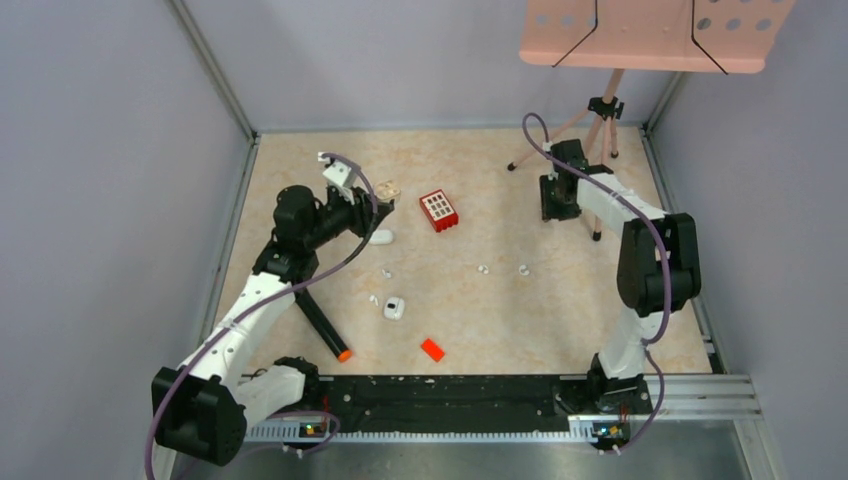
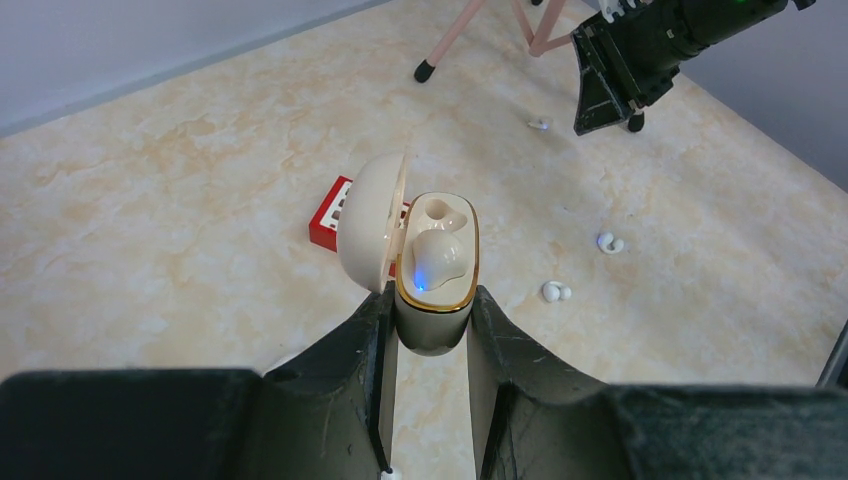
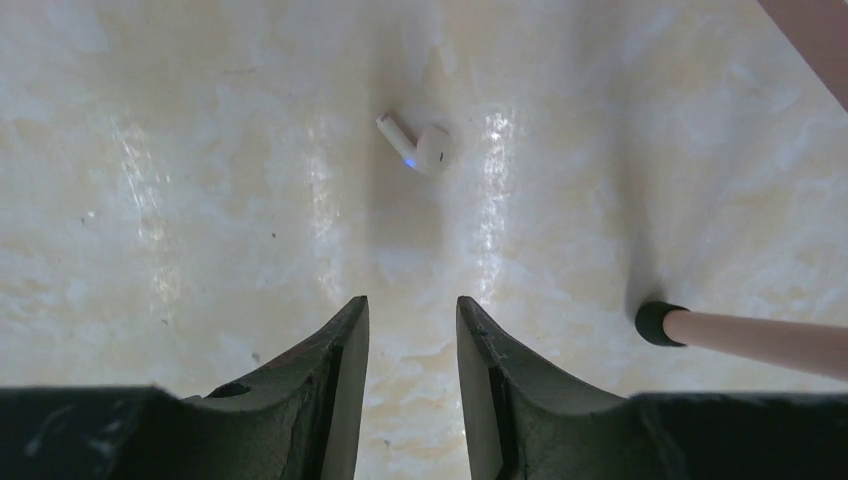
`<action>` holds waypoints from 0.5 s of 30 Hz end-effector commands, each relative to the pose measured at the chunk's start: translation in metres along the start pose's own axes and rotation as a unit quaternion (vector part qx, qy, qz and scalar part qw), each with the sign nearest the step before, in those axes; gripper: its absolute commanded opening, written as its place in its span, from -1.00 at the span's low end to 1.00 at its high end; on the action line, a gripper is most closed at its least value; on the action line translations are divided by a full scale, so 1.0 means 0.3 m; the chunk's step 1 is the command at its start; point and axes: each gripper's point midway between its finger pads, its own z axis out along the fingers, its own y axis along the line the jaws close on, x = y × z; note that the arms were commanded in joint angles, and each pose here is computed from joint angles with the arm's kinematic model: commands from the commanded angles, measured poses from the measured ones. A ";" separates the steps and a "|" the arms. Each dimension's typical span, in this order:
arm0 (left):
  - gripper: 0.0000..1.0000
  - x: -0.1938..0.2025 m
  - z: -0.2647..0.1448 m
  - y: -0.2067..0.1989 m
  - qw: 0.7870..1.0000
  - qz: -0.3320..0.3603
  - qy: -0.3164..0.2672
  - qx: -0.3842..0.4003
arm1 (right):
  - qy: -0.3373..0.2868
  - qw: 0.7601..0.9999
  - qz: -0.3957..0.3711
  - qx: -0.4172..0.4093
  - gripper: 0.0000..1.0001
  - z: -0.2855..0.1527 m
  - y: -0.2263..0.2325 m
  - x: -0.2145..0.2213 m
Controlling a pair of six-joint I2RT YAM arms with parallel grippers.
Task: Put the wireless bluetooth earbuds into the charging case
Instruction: Pick up the earbud from the center of the board.
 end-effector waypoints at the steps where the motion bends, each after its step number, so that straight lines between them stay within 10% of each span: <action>1: -1.00 -0.041 -0.016 -0.004 1.000 0.028 -0.004 0.001 | -0.027 0.996 0.086 0.010 -0.25 0.026 0.000 -0.096; 15: -1.00 -0.030 -0.033 0.003 0.999 0.038 0.027 -0.004 | -0.034 0.984 0.167 0.045 -0.34 0.148 -0.045 -0.138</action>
